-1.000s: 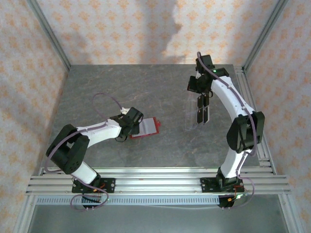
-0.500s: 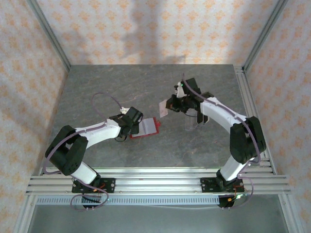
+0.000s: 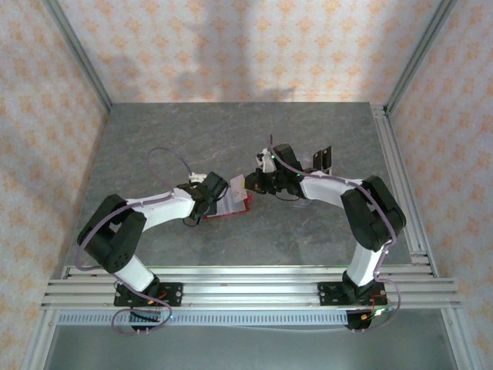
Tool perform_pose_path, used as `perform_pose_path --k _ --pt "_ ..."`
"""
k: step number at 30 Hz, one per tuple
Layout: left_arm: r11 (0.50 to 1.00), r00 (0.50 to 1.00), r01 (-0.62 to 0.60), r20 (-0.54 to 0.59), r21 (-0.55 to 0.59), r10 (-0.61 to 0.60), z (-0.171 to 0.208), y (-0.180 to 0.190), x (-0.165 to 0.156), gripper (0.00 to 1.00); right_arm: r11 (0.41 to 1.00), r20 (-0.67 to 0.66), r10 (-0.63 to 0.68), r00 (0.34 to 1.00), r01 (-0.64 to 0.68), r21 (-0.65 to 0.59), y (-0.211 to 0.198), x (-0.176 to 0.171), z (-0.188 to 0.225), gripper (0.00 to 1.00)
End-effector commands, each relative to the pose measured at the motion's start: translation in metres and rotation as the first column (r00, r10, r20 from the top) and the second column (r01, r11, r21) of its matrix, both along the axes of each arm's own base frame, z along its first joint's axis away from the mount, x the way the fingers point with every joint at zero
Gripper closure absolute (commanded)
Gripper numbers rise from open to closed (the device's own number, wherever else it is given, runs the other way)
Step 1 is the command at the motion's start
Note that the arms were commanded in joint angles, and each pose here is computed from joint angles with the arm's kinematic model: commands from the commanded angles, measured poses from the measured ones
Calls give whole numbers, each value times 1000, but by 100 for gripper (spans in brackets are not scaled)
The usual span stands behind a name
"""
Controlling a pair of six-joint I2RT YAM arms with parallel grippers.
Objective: Put the credit cards into the card holder
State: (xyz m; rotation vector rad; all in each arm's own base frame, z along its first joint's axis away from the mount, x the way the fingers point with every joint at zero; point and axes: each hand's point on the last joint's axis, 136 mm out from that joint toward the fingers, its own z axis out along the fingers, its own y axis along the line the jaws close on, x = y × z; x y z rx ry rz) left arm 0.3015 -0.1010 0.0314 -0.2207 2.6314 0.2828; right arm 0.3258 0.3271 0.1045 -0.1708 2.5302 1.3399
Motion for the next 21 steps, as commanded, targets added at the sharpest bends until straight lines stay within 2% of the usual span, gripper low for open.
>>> perform_pose_path --k 1,10,21 --pt "996 998 -10 -53 94 15 -10 18 -12 28 998 59 13 998 -17 68 13 3 6 100" --pt "997 999 -4 -53 81 9 -11 16 -12 29 992 74 -41 996 31 124 18 3 -14 100" --pt "997 998 -3 -55 72 7 -14 15 -13 29 990 67 -41 997 32 136 28 2 -34 100"
